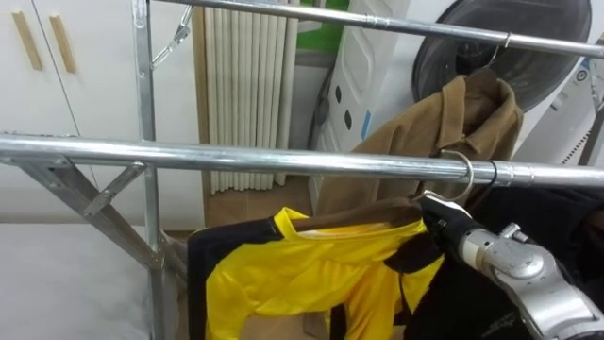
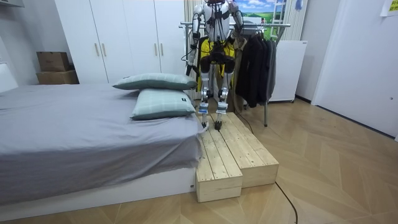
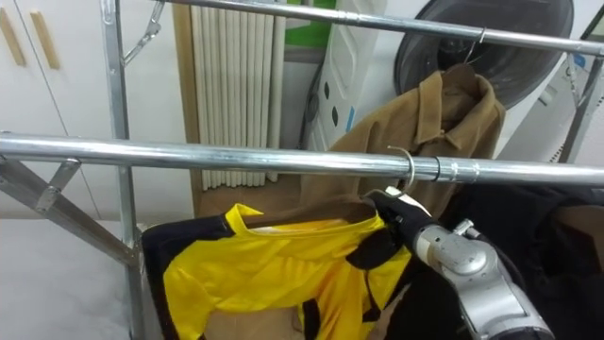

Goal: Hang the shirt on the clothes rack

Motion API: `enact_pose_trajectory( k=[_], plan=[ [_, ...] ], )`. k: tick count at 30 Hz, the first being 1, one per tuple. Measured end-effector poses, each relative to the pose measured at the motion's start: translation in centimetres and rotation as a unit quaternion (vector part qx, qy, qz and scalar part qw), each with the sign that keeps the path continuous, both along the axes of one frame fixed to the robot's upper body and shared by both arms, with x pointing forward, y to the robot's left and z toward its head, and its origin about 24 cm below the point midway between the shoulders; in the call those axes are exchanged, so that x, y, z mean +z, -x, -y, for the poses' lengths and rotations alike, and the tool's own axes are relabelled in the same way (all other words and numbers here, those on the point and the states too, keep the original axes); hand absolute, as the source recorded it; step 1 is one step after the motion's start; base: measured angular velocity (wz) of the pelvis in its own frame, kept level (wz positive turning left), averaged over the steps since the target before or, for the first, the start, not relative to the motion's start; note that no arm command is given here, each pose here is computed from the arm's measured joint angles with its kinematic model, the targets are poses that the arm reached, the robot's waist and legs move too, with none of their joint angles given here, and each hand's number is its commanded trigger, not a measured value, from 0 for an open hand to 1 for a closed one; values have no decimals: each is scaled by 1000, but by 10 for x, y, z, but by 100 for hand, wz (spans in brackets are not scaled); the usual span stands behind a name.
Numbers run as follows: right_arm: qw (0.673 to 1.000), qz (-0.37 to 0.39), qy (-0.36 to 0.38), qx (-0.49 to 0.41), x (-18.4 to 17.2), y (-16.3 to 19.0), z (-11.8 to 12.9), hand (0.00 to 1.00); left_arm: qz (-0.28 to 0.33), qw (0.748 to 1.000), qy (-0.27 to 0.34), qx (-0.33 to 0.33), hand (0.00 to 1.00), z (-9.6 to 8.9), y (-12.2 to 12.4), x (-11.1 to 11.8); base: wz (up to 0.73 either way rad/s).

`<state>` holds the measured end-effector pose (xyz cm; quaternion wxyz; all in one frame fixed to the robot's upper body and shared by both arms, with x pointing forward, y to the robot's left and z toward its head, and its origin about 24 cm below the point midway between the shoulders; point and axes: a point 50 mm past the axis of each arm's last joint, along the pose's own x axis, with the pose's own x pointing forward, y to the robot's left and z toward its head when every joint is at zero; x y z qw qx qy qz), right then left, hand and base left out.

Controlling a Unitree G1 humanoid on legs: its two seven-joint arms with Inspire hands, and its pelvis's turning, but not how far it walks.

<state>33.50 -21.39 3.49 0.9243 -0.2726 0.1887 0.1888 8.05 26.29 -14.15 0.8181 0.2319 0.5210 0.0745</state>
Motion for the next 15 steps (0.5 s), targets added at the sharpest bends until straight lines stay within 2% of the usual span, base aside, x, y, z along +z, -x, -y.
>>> enact_pose_trajectory(
  k=[15],
  plan=[
    [999,-18,4,-37,-10,2,15,100,-1,1000,17,-6,0,0,-6,0,0]
  ],
)
